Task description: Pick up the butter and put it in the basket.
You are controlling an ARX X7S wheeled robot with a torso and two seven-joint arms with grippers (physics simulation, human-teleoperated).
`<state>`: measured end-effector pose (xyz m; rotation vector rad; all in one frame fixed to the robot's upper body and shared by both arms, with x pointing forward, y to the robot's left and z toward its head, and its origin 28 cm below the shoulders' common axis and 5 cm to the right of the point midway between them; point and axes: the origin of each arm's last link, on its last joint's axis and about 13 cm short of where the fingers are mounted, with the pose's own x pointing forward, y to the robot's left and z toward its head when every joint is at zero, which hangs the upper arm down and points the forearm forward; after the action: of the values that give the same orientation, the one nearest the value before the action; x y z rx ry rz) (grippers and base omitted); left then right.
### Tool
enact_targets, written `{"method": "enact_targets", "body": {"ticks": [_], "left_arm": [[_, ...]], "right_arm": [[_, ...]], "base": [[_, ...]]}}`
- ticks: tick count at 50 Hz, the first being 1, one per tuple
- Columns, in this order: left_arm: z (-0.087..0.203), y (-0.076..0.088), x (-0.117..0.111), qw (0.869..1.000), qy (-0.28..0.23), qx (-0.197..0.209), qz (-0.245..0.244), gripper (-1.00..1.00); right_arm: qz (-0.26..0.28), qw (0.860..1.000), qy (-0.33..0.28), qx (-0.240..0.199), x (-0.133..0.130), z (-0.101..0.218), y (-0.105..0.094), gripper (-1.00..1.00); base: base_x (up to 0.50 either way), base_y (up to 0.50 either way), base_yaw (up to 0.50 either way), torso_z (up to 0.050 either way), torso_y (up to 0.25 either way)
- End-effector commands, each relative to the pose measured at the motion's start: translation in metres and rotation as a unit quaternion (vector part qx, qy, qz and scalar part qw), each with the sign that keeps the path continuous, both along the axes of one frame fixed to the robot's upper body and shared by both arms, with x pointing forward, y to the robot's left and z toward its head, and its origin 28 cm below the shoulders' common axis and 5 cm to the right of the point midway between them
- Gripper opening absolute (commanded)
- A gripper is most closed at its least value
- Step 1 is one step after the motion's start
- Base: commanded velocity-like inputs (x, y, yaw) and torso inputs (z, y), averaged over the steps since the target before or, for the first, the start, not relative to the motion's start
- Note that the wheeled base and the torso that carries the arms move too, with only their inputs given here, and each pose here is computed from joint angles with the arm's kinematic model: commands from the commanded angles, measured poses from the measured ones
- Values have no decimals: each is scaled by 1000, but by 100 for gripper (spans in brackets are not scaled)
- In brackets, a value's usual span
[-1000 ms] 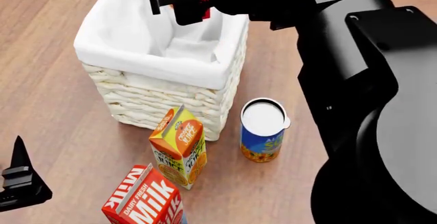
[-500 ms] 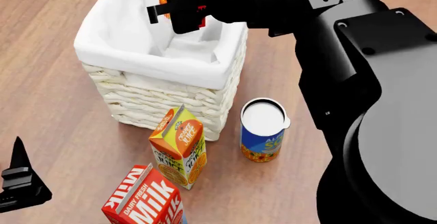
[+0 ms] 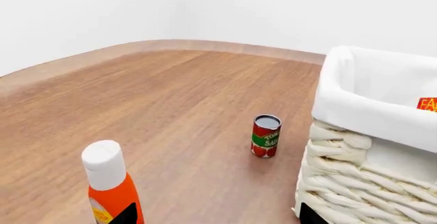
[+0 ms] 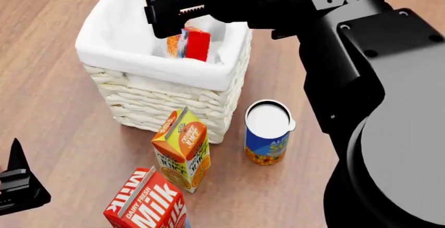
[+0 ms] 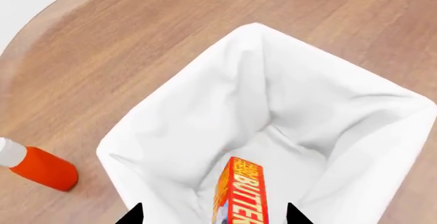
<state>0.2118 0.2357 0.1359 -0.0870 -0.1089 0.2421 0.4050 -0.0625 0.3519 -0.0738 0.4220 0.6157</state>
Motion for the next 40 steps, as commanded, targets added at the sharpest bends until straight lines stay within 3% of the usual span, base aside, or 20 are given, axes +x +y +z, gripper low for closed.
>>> {"method": "enact_targets", "body": {"ticks": [1, 13, 17, 19, 20, 22, 28, 40], "left_arm": [[1, 1, 0, 1000, -2, -2, 1, 100], [0, 1, 0, 1000, -3, -1, -1, 100], [0, 1, 1, 1000, -3, 0, -2, 100], [1, 1, 0, 1000, -4, 0, -2, 100], [1, 1, 0, 1000, -4, 0, -2, 100], [0, 1, 1, 1000, -4, 0, -2, 100], [1, 1, 1, 1000, -5, 0, -2, 100], [1, 2, 1, 1000, -8, 2, -3, 100]], "right_arm": [[15, 1000, -21, 16, 0, 7, 3, 100], [8, 998, -65, 20, 3, 14, 2, 100], [5, 995, -99, 28, 6, 18, 2, 100], [-6, 992, -126, 5, 8, 19, 1, 100], [-14, 989, -142, 25, 9, 22, 1, 100], [-11, 986, -163, 22, 10, 24, 0, 100], [-4, 971, -235, 40, 15, 31, 0, 100], [-30, 915, -396, 75, -2, 43, -14, 100]], "base": [[0, 0, 0, 0, 0], [0, 0, 0, 0, 0], [0, 0, 0, 0, 0], [0, 0, 0, 0, 0], [0, 0, 0, 0, 0], [0, 0, 0, 0, 0], [0, 0, 0, 0, 0], [0, 0, 0, 0, 0]]}}
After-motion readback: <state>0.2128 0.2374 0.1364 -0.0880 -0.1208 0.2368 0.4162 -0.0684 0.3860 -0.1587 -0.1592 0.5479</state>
